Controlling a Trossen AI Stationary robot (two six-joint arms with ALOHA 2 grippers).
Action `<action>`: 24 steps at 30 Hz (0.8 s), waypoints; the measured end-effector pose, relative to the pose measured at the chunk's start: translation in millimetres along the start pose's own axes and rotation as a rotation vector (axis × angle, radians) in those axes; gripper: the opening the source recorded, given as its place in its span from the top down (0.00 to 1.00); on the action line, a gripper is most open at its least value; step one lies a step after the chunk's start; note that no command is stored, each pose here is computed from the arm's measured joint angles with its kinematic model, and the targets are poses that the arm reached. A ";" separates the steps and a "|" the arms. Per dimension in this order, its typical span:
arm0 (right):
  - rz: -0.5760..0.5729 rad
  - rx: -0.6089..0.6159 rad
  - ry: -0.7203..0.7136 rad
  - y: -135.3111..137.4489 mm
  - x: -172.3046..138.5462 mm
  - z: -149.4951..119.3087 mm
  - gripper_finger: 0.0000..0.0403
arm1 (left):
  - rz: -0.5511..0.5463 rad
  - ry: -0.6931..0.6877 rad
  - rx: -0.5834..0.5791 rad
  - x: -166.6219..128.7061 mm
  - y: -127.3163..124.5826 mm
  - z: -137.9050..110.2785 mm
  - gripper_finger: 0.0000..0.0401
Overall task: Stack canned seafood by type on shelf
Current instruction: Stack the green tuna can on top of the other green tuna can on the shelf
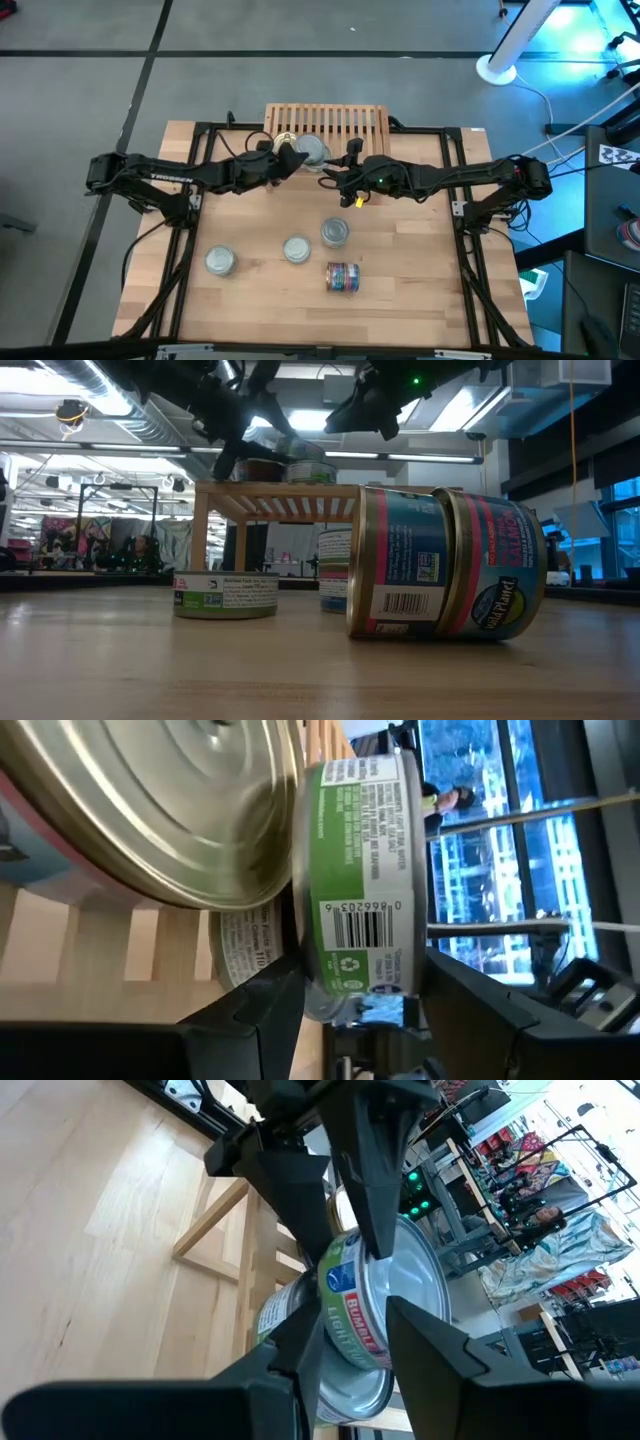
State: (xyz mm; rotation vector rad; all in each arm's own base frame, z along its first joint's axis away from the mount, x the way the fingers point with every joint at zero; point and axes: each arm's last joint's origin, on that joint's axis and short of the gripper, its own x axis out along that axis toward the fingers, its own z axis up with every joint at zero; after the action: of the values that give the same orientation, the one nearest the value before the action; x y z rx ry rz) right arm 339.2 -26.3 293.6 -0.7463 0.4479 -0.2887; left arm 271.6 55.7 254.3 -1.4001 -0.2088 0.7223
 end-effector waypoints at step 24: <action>-0.001 0.000 0.000 0.0 -0.1 0.2 0.71 | -0.003 0.027 -0.096 -1.0 -0.2 -2.3 0.54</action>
State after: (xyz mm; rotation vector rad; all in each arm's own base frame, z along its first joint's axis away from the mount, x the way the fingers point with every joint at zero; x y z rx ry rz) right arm 339.2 -26.2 293.7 -0.7464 0.4473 -0.2894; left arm 272.1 53.3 254.3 -1.4999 -0.2268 0.6986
